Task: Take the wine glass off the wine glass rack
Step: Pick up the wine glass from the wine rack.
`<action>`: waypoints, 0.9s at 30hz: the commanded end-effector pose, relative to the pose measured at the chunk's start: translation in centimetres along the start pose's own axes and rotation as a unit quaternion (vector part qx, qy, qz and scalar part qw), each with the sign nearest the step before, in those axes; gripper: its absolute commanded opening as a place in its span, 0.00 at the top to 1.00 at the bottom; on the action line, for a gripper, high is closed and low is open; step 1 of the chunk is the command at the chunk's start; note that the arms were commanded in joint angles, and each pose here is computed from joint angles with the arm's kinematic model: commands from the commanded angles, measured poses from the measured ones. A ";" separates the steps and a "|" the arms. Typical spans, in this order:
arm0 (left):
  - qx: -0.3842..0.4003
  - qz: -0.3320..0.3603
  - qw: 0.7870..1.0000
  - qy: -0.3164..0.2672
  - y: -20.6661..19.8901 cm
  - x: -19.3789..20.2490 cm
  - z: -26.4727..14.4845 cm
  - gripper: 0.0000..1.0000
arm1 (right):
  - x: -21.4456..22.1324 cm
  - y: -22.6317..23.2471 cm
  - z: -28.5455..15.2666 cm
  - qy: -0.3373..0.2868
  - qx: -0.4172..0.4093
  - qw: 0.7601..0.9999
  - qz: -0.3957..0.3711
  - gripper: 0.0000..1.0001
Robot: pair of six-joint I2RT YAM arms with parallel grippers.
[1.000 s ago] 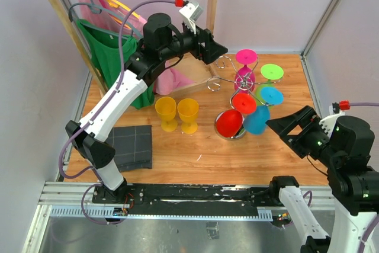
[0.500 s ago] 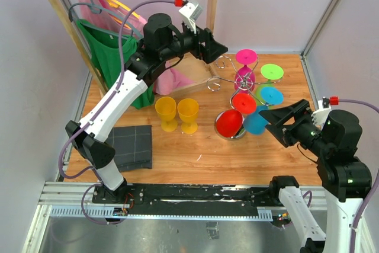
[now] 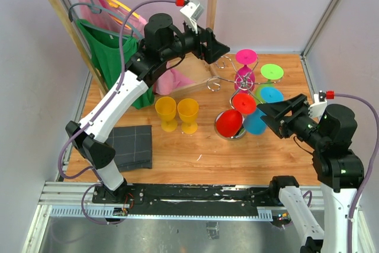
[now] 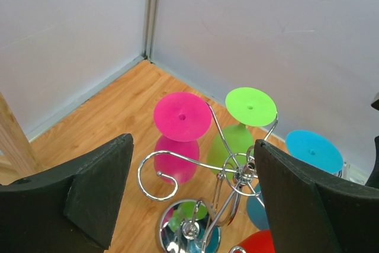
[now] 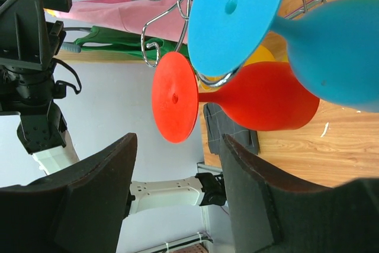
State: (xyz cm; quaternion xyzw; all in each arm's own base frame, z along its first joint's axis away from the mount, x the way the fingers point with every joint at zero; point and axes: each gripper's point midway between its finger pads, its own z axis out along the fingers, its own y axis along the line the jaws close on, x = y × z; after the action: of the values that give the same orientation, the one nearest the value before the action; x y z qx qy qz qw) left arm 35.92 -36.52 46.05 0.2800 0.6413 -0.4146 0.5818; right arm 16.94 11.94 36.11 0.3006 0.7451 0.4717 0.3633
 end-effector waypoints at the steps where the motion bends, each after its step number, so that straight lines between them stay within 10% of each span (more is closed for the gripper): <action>1: 0.007 0.006 1.000 -0.023 -1.0 -1.9 -0.1 0.12 | -0.6 0.5 0.8 -0.001 -0.017 1.000 0.001 0.41; 27: 0.012 0.007 1.000 -0.019 -1.6 -1.6 0.5 0.12 | -0.5 0.0 2.9 0.023 -0.030 0.999 0.008 0.61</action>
State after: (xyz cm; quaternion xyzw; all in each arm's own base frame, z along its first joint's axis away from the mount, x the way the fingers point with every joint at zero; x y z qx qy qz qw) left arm 35.57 -37.16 46.48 0.2827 0.6366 -0.4188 0.5826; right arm 19.24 12.76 35.23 0.2917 0.7414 0.4941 0.3480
